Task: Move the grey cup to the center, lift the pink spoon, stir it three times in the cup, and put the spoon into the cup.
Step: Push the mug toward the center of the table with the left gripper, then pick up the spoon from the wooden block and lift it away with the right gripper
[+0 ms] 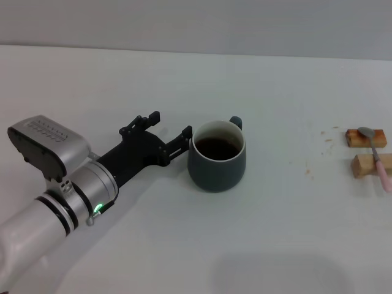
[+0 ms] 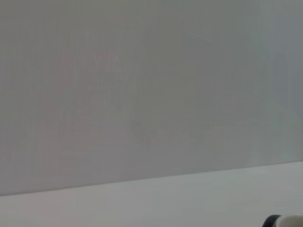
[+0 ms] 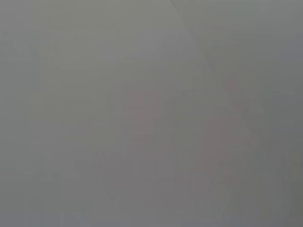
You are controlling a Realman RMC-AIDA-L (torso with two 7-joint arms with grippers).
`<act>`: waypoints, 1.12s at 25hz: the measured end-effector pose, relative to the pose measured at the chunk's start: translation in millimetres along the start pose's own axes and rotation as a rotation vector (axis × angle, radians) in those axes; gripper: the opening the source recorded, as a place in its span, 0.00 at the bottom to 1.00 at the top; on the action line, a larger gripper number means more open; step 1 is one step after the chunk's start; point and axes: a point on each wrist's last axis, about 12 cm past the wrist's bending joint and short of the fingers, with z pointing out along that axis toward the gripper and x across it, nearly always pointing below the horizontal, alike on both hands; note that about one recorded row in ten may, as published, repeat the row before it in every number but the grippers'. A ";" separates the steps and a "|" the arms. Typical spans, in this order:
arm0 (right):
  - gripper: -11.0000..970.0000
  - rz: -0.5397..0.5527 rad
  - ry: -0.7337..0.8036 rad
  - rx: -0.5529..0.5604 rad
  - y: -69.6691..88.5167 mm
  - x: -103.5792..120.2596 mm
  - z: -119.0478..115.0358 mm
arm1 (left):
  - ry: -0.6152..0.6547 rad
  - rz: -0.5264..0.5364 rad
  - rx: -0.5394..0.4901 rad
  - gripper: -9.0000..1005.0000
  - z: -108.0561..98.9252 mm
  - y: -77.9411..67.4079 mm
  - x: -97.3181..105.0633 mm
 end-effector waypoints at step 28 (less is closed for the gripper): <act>0.74 -0.009 0.053 -0.069 7.1 5.6 -8.4 | -0.133 -0.055 -0.101 0.83 -19.4 33.4 -18.2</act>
